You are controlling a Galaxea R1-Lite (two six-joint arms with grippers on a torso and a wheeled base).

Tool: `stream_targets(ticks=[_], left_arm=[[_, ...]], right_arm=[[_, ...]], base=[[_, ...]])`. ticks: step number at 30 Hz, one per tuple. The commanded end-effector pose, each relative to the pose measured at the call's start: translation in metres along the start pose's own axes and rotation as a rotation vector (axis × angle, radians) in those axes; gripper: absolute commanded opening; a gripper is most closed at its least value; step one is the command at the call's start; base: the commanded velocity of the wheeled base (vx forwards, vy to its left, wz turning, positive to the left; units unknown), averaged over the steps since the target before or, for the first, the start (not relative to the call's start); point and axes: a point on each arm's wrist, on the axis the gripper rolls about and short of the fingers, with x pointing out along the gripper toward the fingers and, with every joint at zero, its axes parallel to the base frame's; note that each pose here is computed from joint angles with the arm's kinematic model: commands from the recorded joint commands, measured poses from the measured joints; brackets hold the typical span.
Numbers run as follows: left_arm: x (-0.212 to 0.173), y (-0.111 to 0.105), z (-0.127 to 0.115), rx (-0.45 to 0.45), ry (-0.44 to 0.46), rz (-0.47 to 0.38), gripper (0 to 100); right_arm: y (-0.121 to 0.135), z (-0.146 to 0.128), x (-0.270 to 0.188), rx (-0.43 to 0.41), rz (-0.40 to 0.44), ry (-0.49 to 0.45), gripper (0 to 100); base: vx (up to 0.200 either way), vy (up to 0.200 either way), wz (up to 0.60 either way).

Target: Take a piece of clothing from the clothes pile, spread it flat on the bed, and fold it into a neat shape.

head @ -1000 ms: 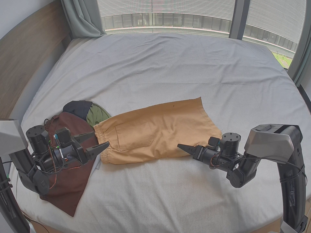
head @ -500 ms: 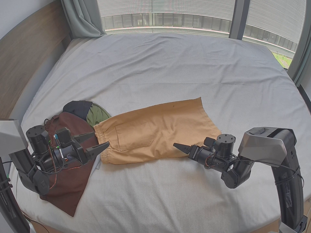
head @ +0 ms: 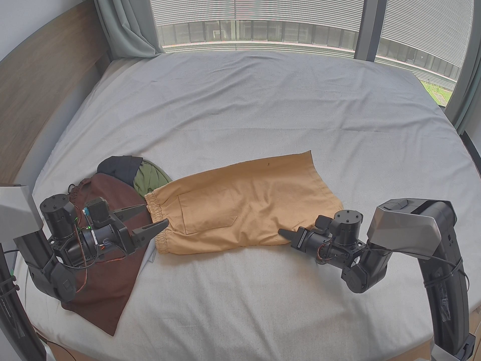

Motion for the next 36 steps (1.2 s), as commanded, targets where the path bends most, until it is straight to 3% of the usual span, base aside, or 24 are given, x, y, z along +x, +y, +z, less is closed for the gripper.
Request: stream_targets(ticks=[1, 24, 36], left_arm=[[0.0, 0.0, 0.0, -0.002, 0.001, 0.001, 100], [0.005, 0.009, 0.0, -0.004, -0.005, -0.025, 100], [0.006, 0.01, -0.004, -0.005, 0.003, -0.022, 100]], right_arm=[[0.0, 0.0, 0.0, -0.001, 0.003, -0.001, 0], [0.019, 0.0, -0.037, 0.01, -0.034, 0.044, 0], [0.016, -0.024, -0.071, -0.005, -0.085, 0.109, 0]], base=[[0.0, 0.0, 0.0], [0.0, 0.0, 0.0], [0.0, 0.0, 0.0]])
